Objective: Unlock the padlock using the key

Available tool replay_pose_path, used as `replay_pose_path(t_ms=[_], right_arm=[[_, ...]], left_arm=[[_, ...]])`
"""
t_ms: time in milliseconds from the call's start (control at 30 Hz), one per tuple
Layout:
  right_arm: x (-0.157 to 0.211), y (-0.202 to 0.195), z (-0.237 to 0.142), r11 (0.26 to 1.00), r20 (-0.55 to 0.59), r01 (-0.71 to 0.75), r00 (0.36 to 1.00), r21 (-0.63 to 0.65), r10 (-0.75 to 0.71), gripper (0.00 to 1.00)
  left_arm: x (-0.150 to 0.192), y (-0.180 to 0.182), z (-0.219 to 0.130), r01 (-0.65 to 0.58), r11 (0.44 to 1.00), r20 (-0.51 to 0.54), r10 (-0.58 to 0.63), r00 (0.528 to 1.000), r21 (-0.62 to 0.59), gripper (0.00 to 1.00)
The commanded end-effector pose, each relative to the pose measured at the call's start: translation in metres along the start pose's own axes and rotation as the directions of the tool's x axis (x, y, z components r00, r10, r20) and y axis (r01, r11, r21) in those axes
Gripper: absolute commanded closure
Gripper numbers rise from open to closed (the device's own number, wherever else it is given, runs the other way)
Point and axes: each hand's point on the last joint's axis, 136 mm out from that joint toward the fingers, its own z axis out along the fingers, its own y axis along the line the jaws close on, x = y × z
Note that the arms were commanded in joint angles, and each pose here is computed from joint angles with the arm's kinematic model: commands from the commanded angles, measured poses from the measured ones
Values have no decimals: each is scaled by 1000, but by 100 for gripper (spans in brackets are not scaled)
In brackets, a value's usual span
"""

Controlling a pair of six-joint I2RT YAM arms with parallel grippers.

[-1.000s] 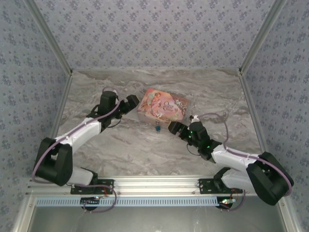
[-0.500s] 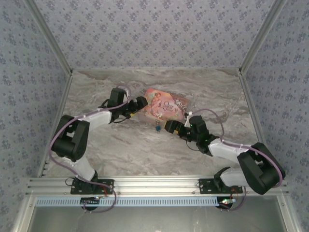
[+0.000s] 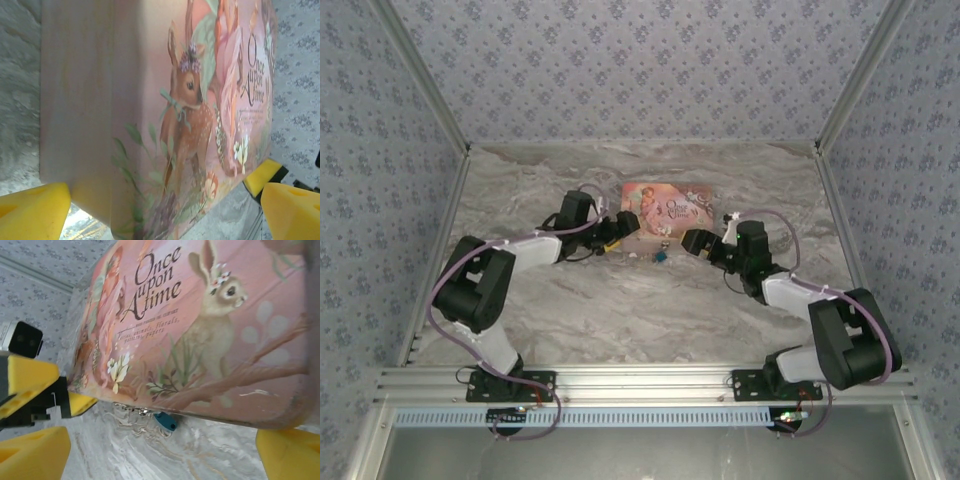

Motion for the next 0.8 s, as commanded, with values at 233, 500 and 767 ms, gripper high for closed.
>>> replay_pose_path(t_ms=[233,500,767], right_arm=[[29,26,-9,980,-67,199,978,3,-198,14],[55,37,16,963,-5,257,966,-81,-259,23],[52,41,36,943,50,323,946,-75,-320,22]], left_arm=[[-12,-15,-34,-64,997,112,68,991,-42,2],[-17,-9,-41,-50,998,136,56,989,-50,2],[-21,-6,-24,-20,999,102,23,995,-26,2]])
